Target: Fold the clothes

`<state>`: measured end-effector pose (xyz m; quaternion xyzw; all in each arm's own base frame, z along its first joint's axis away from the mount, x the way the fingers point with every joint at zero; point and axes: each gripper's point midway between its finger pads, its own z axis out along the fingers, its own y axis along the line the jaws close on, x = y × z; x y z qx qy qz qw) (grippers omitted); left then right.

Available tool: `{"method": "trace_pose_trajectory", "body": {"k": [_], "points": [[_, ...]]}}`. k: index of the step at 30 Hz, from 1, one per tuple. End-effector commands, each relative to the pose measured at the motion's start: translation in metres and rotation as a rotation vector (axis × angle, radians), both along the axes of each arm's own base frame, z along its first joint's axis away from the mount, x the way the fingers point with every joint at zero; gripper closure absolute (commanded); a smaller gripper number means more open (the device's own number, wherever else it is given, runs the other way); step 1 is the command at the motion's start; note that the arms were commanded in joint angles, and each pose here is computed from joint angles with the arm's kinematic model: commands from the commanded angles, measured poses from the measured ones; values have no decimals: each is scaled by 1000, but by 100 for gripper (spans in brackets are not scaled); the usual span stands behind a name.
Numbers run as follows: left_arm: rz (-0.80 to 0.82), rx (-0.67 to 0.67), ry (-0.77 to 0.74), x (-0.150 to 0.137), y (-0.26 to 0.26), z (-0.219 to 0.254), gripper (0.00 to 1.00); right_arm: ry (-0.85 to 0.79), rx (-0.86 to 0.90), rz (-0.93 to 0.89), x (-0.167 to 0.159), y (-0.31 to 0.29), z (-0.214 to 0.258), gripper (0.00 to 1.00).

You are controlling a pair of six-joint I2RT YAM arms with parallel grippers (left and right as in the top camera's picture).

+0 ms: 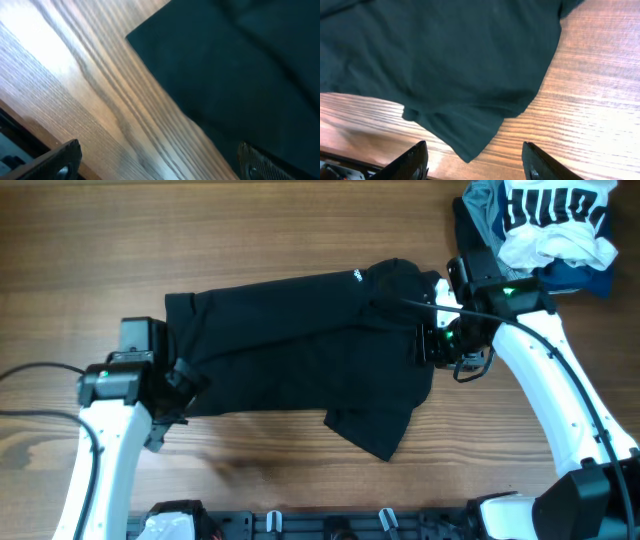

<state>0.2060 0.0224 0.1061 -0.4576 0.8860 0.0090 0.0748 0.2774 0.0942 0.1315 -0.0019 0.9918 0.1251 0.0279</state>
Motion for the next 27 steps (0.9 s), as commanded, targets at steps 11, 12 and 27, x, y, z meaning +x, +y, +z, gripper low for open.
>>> {"method": "trace_pose_trajectory", "body": {"k": [11,12,27], "points": [[194,-31,265,5,14,-114,29,-3,20,-59,-1,3,-23,39],[210,-33,274,4,18,-116,30,-3,20,-59,-1,3,-23,39],[240,-14,125,35,55,-120,96,264,57,80,-97,41,-86,51]]}}
